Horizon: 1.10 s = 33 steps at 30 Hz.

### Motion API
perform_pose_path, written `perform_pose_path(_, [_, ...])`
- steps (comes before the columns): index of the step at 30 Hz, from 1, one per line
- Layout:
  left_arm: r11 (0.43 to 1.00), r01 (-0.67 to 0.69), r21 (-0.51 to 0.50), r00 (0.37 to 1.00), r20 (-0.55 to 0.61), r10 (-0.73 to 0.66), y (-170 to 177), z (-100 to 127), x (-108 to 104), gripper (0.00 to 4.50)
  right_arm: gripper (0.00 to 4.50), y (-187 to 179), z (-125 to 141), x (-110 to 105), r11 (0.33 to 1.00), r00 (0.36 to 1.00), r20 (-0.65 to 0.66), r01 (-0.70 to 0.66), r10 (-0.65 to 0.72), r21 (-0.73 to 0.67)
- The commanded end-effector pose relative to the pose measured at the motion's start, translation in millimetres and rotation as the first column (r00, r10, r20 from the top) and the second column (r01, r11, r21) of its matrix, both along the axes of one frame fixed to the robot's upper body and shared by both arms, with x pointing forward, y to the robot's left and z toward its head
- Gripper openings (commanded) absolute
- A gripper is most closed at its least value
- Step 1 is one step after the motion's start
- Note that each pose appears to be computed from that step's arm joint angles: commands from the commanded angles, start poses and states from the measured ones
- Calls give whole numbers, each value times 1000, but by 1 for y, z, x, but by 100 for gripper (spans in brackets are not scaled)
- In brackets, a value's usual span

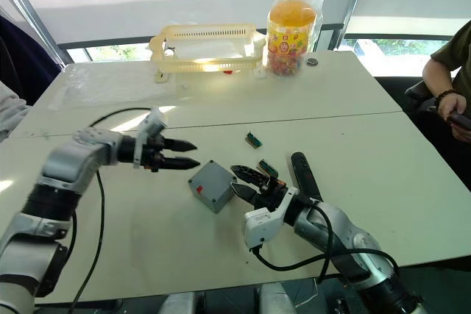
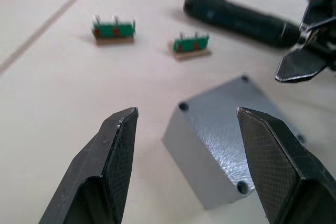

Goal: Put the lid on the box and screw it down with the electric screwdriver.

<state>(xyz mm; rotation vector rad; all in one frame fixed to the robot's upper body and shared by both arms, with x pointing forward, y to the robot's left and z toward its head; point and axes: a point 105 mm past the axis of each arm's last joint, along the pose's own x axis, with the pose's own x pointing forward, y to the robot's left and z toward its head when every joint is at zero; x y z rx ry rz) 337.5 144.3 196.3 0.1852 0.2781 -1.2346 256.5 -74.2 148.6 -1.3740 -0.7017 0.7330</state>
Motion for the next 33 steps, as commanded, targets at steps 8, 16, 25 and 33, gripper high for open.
perform_pose_path(8, [969, -210, 129, 975, 99, 198, 33, -46, 26, 306, 251, -21, 13, -11, 850, 811, -583, 269, 55, 454])
perform_pose_path(16, [974, -210, 83, 975, 97, 202, 1, -75, 31, 306, 251, -1, -24, -9, 874, 609, -790, 342, 72, 344])
perform_pose_path(25, [979, -186, 82, 981, 78, 180, -3, -80, 19, 306, 251, 5, -42, 8, 862, 540, -841, 410, 33, 297])
perform_pose_path(33, [986, -120, 113, 992, 54, 115, -14, -90, -2, 306, 251, 6, -49, 25, 863, 536, -844, 421, 12, 280])
